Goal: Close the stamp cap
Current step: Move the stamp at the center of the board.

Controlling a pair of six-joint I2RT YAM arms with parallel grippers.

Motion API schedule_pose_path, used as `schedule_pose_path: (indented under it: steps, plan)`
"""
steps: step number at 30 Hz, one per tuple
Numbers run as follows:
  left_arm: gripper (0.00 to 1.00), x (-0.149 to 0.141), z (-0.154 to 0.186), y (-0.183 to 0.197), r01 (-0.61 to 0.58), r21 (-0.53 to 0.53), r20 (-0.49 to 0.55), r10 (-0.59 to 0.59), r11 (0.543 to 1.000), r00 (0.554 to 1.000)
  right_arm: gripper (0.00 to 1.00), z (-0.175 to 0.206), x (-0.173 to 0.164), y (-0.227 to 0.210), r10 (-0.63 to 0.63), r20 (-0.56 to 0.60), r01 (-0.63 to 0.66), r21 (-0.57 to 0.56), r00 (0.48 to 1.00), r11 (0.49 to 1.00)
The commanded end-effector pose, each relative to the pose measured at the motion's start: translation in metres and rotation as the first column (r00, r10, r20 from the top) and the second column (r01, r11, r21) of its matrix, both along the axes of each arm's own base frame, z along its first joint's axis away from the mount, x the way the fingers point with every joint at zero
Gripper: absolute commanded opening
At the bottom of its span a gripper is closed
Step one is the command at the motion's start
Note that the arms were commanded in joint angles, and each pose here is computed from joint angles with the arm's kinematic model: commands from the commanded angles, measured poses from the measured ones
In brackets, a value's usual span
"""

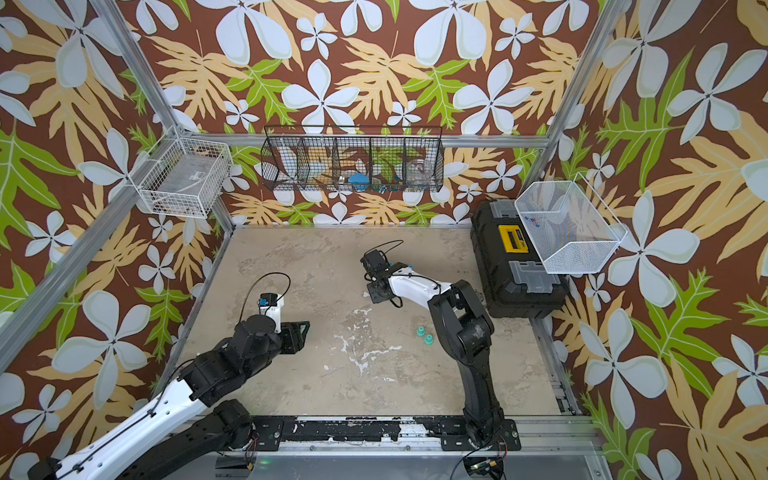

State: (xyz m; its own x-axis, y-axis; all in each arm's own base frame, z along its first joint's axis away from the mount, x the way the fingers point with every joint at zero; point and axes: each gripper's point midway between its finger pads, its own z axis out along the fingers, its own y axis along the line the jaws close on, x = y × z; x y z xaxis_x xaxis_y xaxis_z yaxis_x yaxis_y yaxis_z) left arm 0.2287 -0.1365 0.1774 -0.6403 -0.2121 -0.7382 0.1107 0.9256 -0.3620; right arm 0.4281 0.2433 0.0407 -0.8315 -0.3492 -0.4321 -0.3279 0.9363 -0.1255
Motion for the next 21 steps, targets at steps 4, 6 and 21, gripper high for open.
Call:
schedule_pose_path:
  steps: [4, 6, 21]
  plan:
    - [0.61, 0.002, 0.004, -0.001, 0.007, -0.005, 0.019, -0.007, 1.0, 1.0, 0.08, -0.005, 0.008, -0.002, 0.01, -0.043, -0.012, -0.037, 0.999, 0.999]
    - [0.61, 0.002, 0.004, -0.001, 0.009, -0.004, 0.019, -0.009, 1.0, 1.0, 0.09, -0.005, 0.01, 0.001, 0.014, -0.042, -0.015, -0.032, 0.999, 0.999]
    - [0.62, 0.003, 0.004, -0.001, 0.008, -0.003, 0.018, -0.008, 1.0, 1.0, 0.27, 0.008, 0.026, 0.006, 0.013, -0.009, -0.013, -0.035, 1.0, 0.999]
